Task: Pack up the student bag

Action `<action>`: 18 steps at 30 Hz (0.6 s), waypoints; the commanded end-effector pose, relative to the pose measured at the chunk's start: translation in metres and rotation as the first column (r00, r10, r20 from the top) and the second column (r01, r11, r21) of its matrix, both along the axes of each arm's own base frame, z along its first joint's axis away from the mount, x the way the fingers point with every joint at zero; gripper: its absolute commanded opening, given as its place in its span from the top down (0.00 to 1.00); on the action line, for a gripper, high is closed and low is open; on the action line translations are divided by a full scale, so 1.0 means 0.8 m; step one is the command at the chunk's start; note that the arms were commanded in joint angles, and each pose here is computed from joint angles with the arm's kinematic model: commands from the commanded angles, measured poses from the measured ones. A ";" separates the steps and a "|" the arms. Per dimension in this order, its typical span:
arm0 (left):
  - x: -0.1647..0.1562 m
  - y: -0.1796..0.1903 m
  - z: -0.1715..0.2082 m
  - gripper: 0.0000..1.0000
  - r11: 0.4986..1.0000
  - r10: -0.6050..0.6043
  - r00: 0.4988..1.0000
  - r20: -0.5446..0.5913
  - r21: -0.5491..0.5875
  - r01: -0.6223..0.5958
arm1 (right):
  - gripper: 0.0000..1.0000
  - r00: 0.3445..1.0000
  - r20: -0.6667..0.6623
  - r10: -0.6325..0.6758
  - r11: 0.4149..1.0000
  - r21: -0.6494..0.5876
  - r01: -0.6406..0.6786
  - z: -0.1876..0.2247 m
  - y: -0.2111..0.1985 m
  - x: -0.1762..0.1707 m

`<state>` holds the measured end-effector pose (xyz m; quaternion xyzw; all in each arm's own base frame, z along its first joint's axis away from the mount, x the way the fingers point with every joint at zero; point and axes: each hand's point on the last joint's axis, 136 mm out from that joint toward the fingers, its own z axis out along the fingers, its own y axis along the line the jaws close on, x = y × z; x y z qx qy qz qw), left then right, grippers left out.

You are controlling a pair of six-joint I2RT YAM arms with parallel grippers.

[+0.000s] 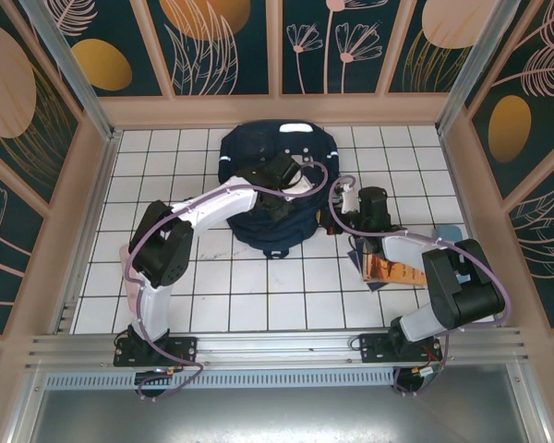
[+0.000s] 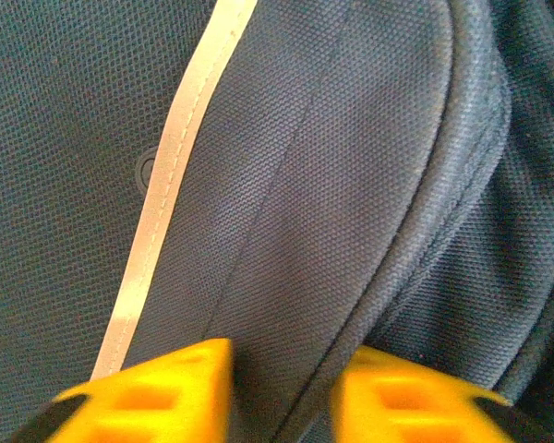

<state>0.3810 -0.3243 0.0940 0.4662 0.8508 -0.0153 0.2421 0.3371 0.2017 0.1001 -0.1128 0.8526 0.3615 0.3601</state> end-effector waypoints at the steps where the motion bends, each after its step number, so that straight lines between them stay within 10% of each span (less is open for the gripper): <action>1: 0.015 0.001 0.000 0.81 1.000 0.014 0.999 0.034 0.017 -0.015 | 1.00 0.994 0.108 -0.002 1.000 0.026 -0.001 0.042 0.005 0.022; 6: 0.042 -0.009 0.045 0.99 0.988 0.125 0.982 0.139 -0.103 -0.111 | 1.00 0.994 0.104 0.025 1.000 -0.016 -0.023 0.037 0.007 0.011; 18: 0.074 -0.032 0.119 1.00 0.903 0.322 0.933 0.160 -0.349 -0.251 | 1.00 0.960 0.171 0.220 0.975 -0.065 -0.212 0.045 0.084 -0.076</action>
